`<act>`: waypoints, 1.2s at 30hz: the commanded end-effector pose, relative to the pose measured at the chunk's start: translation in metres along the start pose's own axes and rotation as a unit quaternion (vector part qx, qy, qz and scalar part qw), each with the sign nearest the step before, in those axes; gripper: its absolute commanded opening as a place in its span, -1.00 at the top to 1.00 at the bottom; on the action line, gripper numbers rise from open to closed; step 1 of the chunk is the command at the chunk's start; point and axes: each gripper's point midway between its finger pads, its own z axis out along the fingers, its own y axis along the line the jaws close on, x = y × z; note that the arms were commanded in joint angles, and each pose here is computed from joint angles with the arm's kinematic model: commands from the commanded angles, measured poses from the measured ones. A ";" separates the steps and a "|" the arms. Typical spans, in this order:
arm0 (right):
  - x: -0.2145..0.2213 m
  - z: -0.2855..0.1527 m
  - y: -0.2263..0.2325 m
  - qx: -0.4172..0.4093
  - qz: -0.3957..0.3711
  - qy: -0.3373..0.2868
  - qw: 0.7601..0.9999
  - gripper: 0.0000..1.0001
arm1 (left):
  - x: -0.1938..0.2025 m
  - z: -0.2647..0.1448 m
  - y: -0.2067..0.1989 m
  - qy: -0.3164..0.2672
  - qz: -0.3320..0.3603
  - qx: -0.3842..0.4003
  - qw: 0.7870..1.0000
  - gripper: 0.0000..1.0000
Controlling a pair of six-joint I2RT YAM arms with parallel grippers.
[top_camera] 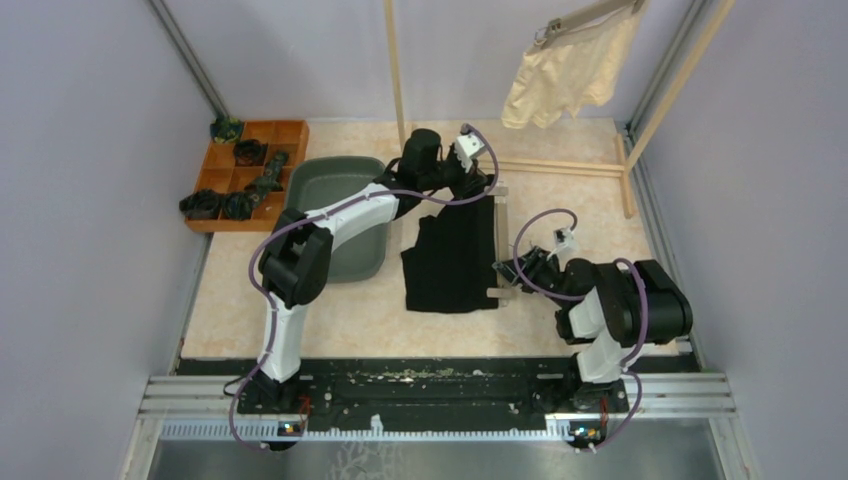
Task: Clip the underwear to the hanger
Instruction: Pick up the hanger at the center of the board.
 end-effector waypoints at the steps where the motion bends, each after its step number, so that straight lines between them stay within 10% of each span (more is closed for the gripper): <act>1: -0.017 0.009 0.018 -0.042 -0.031 -0.025 0.998 0.05 | -0.020 0.004 0.007 -0.030 0.011 0.001 0.999 1.00; 20: -0.025 0.007 0.020 -0.035 -0.057 -0.042 0.997 0.93 | 0.000 -0.006 0.032 -0.020 -0.032 -0.055 0.998 0.93; 26: -0.035 0.005 0.018 0.022 -0.112 -0.040 0.993 1.00 | 0.015 -0.019 0.047 -0.025 -0.091 -0.087 0.992 -0.18; 36: -0.047 -0.002 0.030 0.055 -0.154 -0.046 0.986 1.00 | 0.006 -0.044 0.074 -0.053 -0.160 -0.154 0.974 -0.62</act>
